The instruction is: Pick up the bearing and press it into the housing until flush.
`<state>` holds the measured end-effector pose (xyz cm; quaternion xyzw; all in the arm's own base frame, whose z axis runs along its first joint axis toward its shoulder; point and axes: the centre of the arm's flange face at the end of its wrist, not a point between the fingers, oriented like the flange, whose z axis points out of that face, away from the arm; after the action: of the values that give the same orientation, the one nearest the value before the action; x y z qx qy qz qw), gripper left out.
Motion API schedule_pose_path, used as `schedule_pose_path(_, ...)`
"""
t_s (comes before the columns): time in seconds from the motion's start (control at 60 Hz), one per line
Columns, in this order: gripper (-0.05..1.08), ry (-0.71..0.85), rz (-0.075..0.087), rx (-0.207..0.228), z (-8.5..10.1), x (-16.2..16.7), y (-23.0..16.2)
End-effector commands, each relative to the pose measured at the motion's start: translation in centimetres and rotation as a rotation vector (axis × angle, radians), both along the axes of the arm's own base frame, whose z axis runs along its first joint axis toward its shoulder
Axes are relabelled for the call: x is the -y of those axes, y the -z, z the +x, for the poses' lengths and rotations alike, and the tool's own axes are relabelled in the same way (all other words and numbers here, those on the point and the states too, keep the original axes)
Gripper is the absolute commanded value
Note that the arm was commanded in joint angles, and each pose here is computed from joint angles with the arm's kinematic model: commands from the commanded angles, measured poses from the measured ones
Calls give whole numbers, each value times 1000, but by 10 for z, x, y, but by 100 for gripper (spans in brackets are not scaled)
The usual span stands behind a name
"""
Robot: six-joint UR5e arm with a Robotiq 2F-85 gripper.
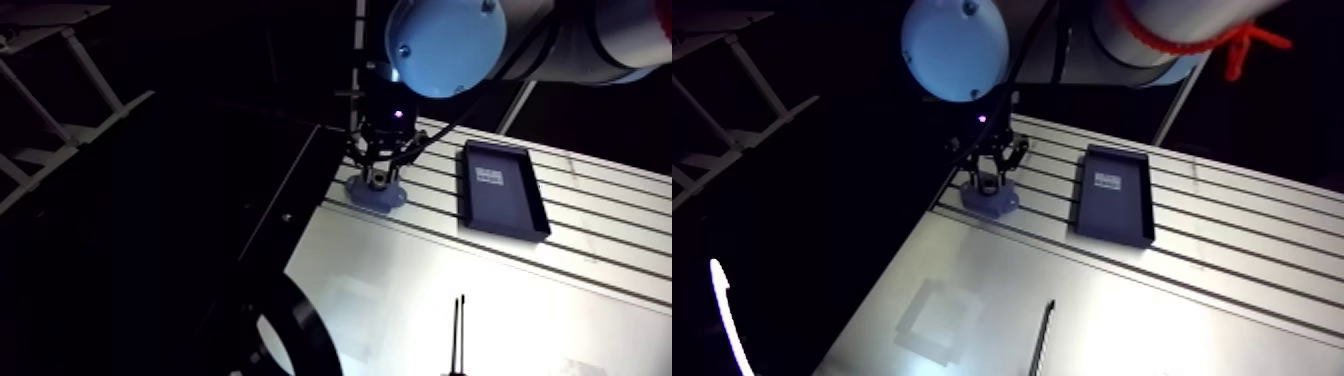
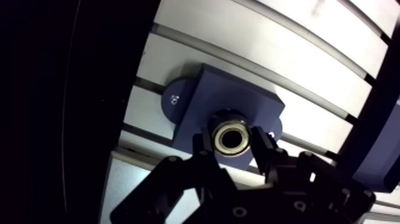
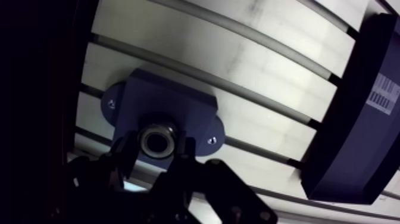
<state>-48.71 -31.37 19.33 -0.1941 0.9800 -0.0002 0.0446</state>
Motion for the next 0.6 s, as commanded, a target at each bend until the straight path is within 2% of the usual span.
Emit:
schedule_pose_path(0.017, 63, -2, 0, 1, 0, 1, 1)
schedule_pose_path(0.6, 63, -3, 3, 9, 0, 1, 5)
